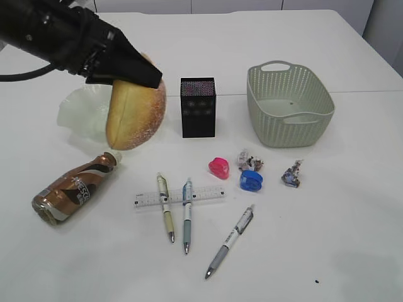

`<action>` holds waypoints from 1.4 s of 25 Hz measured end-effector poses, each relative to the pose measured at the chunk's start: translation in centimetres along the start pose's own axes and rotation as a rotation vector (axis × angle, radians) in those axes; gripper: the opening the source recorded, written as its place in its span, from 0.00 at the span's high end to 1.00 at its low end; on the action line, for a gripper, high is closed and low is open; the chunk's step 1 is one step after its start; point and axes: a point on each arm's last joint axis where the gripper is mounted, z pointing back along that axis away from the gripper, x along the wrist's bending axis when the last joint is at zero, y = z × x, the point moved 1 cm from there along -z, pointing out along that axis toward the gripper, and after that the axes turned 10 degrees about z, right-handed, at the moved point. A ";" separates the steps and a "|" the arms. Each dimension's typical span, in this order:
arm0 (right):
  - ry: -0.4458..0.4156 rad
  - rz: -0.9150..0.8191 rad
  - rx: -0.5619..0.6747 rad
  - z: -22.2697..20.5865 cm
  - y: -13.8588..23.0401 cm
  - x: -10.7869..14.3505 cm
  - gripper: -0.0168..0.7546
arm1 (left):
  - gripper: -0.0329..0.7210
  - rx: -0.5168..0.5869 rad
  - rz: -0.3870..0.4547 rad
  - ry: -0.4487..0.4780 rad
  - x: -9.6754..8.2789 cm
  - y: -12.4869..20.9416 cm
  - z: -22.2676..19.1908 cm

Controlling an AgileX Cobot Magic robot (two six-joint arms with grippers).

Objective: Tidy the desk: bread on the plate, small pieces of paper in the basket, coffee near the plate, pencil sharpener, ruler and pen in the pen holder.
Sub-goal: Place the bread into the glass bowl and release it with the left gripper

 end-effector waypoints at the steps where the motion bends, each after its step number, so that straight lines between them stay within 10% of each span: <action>1: 0.007 -0.009 0.000 0.0 0.0 -0.1 0.28 | 0.60 -0.009 0.006 -0.053 0.4 -0.2 0.1; 20: 0.014 -0.029 0.073 0.0 0.7 -0.1 0.28 | 0.60 -0.376 0.116 -0.815 7.1 -3.3 4.3; 35: 0.014 -0.029 0.083 0.0 0.8 -0.1 0.28 | 0.60 -0.665 -0.033 -0.731 13.7 -6.2 -1.5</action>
